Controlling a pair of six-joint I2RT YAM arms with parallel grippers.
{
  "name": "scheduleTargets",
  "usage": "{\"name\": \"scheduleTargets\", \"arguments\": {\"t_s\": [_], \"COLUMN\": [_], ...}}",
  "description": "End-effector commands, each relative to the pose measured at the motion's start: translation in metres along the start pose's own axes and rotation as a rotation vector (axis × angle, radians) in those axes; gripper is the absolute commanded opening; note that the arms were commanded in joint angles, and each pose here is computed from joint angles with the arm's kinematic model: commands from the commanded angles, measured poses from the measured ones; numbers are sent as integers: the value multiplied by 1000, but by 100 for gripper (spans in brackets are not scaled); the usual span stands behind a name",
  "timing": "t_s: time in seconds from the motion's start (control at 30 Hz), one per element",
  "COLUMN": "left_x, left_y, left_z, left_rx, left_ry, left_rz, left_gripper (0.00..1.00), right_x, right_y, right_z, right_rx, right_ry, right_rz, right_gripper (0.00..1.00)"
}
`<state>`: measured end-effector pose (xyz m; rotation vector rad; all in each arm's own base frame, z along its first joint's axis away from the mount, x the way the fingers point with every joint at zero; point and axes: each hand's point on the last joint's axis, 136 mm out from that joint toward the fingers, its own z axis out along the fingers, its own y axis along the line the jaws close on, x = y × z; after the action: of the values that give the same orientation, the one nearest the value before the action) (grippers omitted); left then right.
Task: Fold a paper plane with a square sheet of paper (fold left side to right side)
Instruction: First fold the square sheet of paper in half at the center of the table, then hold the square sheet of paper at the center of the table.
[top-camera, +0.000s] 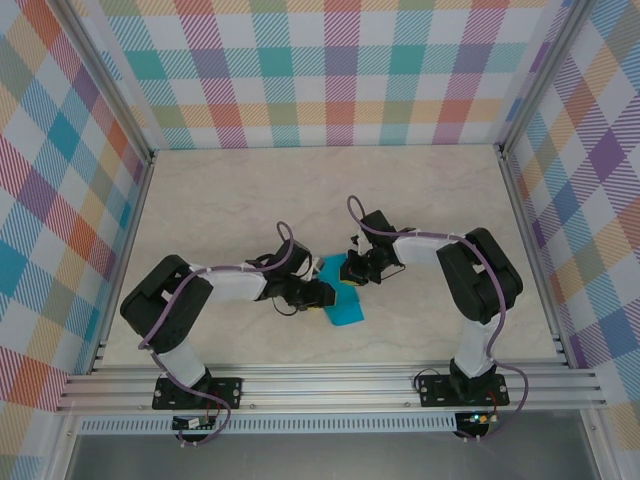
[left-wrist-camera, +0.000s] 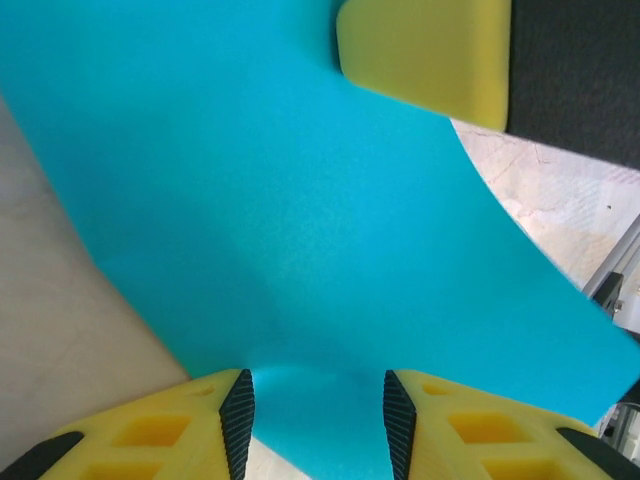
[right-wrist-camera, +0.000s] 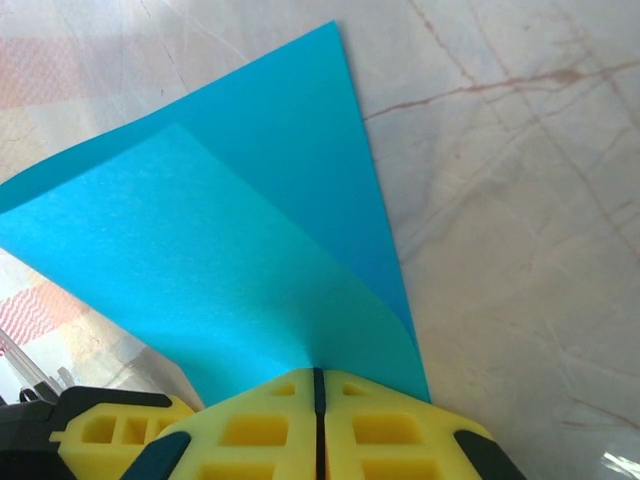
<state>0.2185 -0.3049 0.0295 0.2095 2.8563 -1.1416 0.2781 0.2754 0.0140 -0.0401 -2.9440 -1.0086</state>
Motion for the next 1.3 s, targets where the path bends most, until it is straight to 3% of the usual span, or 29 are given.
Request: {"name": "scheduleTargets", "arguments": {"t_s": [0.0, 0.27, 0.57, 0.83, 1.07, 1.27], "left_x": [12, -18, -35, -22, -7, -6], "left_y": [-10, -21, -2, 23, 36, 36], "left_z": [-7, -26, 5, 18, 21, 23], "left_rx": [24, -16, -65, -137, -174, -176], "left_ry": [22, -54, -30, 12, 34, 35], "left_rz": [19, 38, -6, -50, -76, -82], "left_gripper": [42, 43, 40, 39, 38, 37], "right_x": [22, 22, 23, 14, 7, 26], "right_y": [-47, -45, -43, -22, 19, 26], "right_z": [13, 12, 12, 0, -47, -54], "right_rx": [168, 160, 151, 79, 31, -17], "right_ry": [64, 62, 65, 12, -74, -15], "right_rz": [74, 66, 59, 2, -128, -107], "right_gripper": [8, 8, 8, 9, 21, 15]}}
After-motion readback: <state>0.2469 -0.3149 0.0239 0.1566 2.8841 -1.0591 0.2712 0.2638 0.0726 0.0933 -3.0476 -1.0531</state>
